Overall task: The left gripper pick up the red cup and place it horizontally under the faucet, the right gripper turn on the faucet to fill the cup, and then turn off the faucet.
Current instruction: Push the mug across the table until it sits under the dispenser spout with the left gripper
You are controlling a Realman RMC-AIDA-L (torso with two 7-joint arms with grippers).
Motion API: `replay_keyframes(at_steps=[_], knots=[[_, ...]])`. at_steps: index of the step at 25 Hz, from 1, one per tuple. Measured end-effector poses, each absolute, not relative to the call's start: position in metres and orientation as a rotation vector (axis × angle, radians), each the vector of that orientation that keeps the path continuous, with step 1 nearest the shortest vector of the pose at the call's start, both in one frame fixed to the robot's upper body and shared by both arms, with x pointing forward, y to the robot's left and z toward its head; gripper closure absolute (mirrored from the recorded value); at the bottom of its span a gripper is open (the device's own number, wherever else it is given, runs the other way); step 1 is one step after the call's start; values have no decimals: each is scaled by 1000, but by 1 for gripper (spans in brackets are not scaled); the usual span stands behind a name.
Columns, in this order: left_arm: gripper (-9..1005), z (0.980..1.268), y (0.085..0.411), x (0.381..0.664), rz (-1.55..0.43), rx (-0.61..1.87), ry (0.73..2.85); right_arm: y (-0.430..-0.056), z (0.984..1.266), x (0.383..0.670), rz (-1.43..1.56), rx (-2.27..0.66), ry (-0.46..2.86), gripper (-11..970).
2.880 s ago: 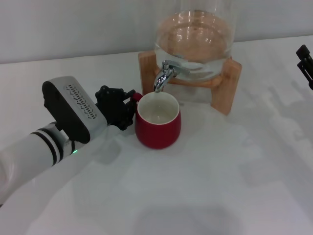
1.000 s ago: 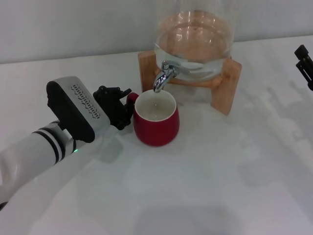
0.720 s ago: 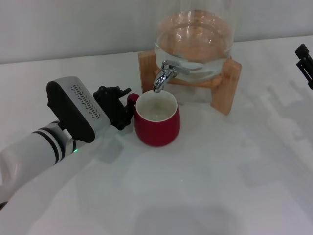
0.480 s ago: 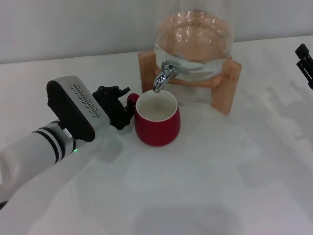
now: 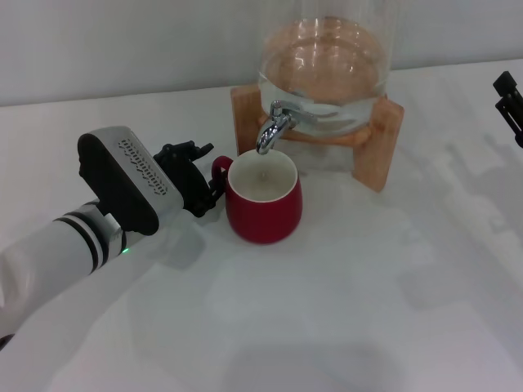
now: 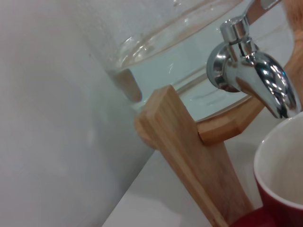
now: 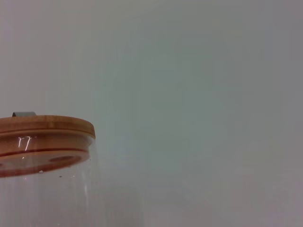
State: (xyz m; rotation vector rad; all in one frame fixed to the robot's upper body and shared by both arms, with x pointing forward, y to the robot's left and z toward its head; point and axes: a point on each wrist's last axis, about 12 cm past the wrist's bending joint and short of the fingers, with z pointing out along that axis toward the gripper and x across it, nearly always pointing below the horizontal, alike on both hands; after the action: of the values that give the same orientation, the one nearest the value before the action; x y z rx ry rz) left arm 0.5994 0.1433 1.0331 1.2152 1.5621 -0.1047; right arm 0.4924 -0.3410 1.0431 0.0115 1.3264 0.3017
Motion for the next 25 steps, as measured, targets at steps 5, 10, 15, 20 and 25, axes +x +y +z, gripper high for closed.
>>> replay_keyframes(at_steps=[5,10,15,20,25], knots=[[528,1033,142,599,-108,1214,1561,-341,1043,493,303,12,1325,237],[478,1033,140,598,-107,1220,1563,-341,1043,493,304,12,1325,237],[399,1032,138,597,-108,1224,1565,-341,1043,492,302,14,1326,237],[393,1031,139,593,-106,1215,1558,-342,1043,492,301,15,1327,237],[389,1032,141,591,-97,1169,1547,-342,1043,491,302,14,1324,237]])
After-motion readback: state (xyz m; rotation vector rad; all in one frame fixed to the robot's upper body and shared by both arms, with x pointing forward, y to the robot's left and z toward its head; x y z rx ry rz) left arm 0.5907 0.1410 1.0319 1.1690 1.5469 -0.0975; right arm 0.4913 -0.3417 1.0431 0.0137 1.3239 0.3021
